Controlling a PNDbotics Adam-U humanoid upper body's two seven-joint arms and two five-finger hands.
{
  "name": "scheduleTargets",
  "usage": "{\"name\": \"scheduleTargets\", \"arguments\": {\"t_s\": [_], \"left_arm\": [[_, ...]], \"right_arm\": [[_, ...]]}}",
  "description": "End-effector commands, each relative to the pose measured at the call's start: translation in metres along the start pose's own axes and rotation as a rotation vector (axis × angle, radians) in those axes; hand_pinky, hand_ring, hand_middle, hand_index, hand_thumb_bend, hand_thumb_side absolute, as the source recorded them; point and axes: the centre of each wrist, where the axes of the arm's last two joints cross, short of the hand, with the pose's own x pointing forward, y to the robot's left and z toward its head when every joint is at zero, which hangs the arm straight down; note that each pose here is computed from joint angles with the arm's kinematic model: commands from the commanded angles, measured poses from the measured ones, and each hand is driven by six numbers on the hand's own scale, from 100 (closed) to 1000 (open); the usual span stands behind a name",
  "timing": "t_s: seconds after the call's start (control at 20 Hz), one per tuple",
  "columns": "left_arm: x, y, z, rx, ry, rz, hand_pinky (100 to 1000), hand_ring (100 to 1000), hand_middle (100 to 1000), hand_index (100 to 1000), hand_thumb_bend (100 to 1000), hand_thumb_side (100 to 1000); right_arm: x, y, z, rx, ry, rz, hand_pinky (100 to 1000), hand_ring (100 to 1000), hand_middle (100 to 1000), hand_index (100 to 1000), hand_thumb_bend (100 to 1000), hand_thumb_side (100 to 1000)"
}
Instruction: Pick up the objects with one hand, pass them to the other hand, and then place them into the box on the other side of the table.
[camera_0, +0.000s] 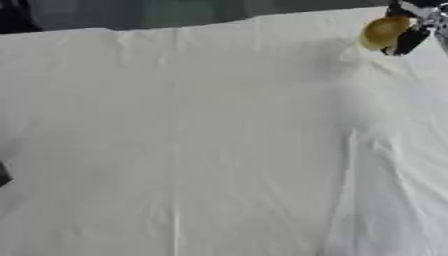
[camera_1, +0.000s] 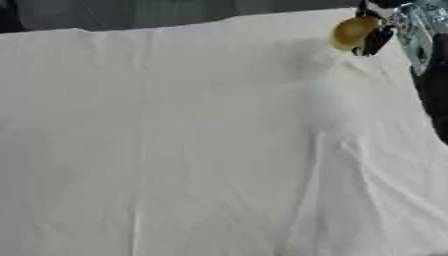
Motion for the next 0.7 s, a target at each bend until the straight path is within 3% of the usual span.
{"name": "scheduleTargets", "arguments": {"t_s": [0.05,0.4,0.7], "left_arm": [[0.006,0.014,-0.004,0.029,-0.028,-0.023,811,762,768,736,678,458],[0.012,0.012,-0.006,0.024,-0.044,-0.021,810,762,768,736,678,458],[0.017,0.012,-0.008,0.022,-0.058,-0.024,810,762,768,737,678,457]], "right_arm": [[-0.011,-0.022,0.011,-0.052,-0.009,-0.048,869,682,472,569,318,100],[0.002,-0.007,0.019,-0.08,-0.104,-0.275,848,662,464,576,317,100],[0.022,0.01,0.024,-0.109,-0.159,-0.452,817,643,455,572,265,100]]}}
